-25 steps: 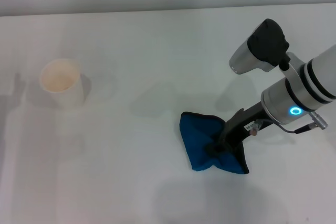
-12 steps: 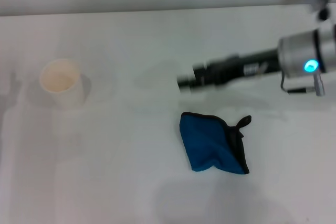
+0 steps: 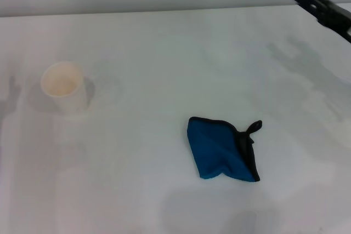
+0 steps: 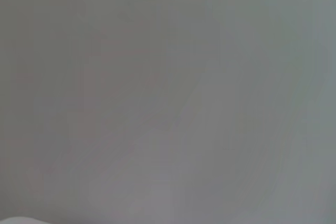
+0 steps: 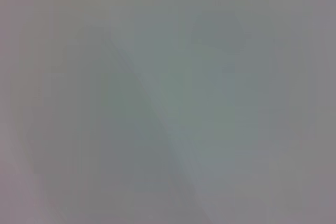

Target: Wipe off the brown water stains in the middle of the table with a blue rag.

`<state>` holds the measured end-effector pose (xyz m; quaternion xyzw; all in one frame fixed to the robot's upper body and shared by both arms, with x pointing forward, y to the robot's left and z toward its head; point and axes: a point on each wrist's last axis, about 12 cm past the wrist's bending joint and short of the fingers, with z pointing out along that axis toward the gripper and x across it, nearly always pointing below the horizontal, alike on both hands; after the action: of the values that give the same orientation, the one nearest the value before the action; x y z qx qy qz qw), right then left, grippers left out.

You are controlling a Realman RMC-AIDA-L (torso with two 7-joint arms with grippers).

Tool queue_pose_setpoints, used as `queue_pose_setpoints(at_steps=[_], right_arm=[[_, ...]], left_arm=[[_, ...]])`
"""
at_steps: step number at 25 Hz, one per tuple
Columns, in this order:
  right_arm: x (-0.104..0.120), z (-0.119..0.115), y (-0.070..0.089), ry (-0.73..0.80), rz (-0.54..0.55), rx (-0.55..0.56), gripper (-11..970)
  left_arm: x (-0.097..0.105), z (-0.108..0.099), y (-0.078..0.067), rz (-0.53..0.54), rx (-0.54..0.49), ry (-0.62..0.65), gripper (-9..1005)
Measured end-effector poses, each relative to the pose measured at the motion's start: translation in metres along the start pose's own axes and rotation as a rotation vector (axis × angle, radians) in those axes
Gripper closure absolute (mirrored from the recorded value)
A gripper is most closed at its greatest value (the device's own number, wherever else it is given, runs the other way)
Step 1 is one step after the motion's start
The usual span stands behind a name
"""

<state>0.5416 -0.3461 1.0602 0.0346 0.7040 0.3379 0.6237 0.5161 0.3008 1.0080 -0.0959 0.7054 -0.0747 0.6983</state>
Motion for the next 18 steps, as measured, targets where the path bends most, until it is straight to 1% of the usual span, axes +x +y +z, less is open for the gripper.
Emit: queue_pose_setpoints(at_steps=[3, 5, 7, 8, 11, 18], right_arm=[[0.023, -0.016, -0.011, -0.045, -0.155, 0.16, 91], [0.036, -0.024, -0.018, -0.038, -0.208, 0.279, 92], [0.056, -0.032, -0.025, -0.002, -0.221, 0.428, 92], [0.056, -0.032, -0.025, -0.002, -0.221, 0.428, 93], [0.062, -0.034, -0.029, 0.002, -0.169, 0.509, 94], [0.061, -0.024, -0.026, 0.001, -0.159, 0.497, 96]], left_arm=[[0.001, 0.0, -0.001, -0.002, 0.0, 0.004, 120], [0.001, 0.0, -0.001, -0.006, 0.0, 0.006, 120], [0.001, 0.0, -0.001, -0.009, 0.0, 0.006, 120], [0.001, 0.0, -0.002, -0.009, 0.001, 0.006, 120], [0.002, 0.001, -0.002, -0.005, 0.007, 0.015, 120], [0.004, -0.001, 0.0, 0.001, 0.005, 0.034, 120]])
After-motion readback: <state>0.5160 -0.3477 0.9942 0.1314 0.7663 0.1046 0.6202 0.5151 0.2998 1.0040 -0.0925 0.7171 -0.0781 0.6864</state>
